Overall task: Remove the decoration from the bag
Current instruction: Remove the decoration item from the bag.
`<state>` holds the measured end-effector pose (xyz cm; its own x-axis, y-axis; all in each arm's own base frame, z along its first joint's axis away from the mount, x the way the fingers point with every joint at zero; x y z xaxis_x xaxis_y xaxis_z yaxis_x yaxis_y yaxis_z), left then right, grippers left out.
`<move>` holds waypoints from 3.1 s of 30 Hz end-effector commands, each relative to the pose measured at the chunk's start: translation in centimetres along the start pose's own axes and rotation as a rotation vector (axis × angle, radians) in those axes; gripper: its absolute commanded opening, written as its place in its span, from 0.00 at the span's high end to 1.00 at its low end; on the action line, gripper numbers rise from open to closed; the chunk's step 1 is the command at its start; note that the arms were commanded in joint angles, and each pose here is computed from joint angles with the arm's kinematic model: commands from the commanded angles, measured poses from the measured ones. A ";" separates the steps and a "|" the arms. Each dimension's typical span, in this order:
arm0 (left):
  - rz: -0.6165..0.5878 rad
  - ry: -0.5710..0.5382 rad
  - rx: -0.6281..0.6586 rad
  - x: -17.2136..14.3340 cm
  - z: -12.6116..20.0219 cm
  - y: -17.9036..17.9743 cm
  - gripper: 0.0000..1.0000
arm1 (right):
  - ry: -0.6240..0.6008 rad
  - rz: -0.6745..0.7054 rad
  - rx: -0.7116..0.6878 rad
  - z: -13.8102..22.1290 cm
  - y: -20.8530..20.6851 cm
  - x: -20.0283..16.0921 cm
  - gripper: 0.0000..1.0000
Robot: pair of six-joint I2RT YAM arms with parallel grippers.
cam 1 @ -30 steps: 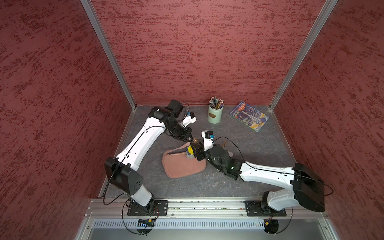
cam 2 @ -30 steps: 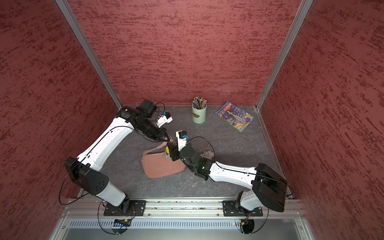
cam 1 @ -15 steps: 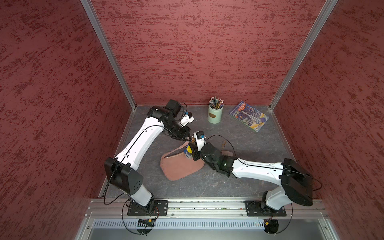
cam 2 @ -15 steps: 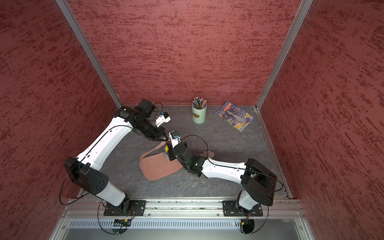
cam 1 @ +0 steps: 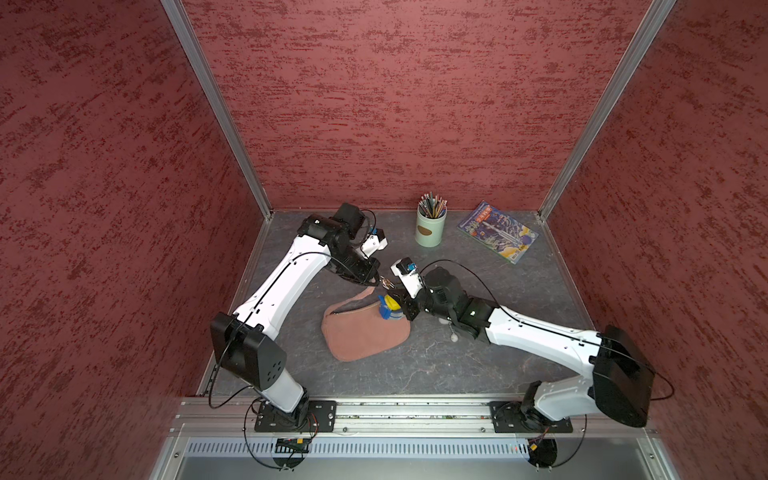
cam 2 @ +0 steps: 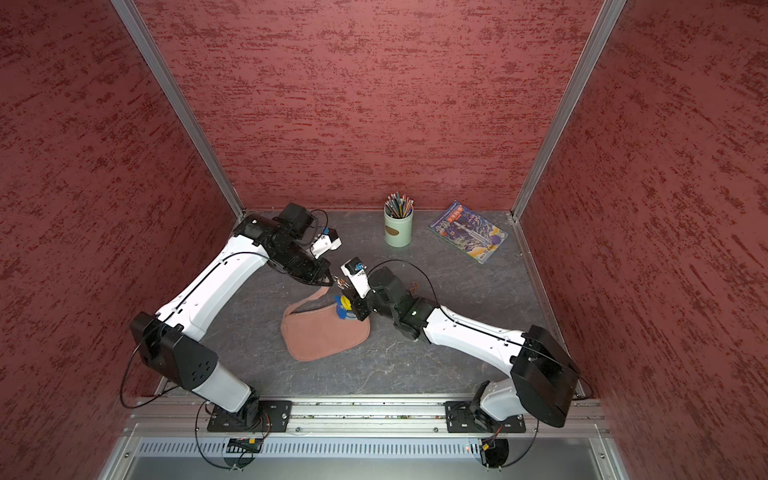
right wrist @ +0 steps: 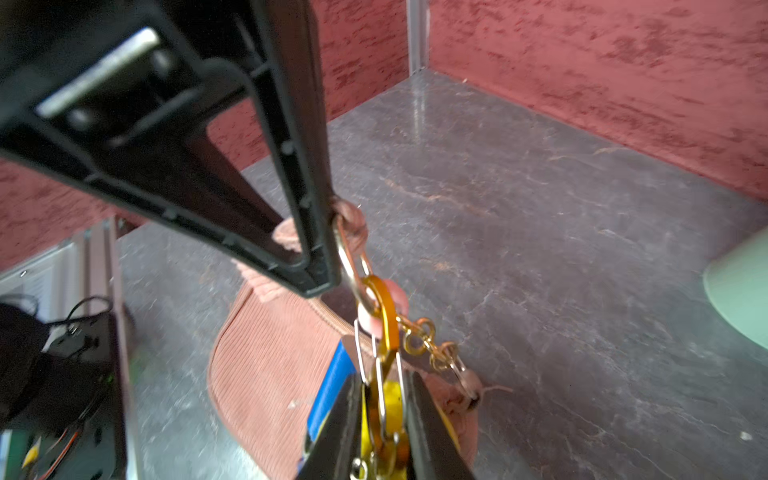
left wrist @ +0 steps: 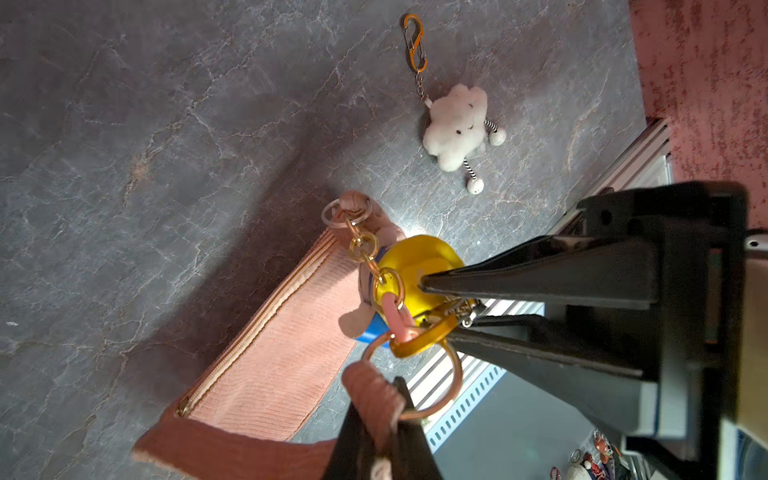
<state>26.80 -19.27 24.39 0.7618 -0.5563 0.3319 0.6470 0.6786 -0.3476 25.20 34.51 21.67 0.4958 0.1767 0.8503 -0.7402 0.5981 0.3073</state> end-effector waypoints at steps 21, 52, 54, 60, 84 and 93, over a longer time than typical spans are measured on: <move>0.177 0.020 0.032 0.6 -2.0 3.2 1.00 | -0.212 -0.163 -0.184 -0.1 -0.2 -0.7 0.48; 0.123 0.024 0.019 0.0 -1.5 2.2 1.00 | -0.190 -0.287 -0.071 -6.0 -1.4 -1.2 0.51; 0.121 0.024 0.018 0.0 -1.5 2.1 1.00 | -0.192 -0.289 -0.063 -6.0 -1.3 -1.0 0.52; 0.121 0.025 0.018 -0.1 -1.6 2.1 1.00 | -0.195 -0.291 -0.063 -6.1 -1.3 -0.8 0.55; 0.125 0.021 0.050 -0.2 -1.4 2.8 1.00 | -0.178 -0.330 -0.038 -5.4 -1.2 -1.8 0.76; 0.114 0.025 0.054 -0.5 -1.5 2.8 1.00 | -0.184 -0.324 -0.048 -4.8 -1.5 -1.5 0.80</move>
<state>28.51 -18.10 20.98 0.8497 -0.4760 0.2268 0.5272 0.7733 -0.3522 27.74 37.78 16.96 0.6168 -0.1528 0.7721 -0.5284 0.6467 0.5501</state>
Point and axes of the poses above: each gripper's point midway between its finger pads, its own z axis back along the fingers, its own y axis along the line the jaws close on, x = y × z, the point moved 2 cm from there along z, back along the fingers, and after that the axes turned 10 degrees about -z, right-handed, at the moved point
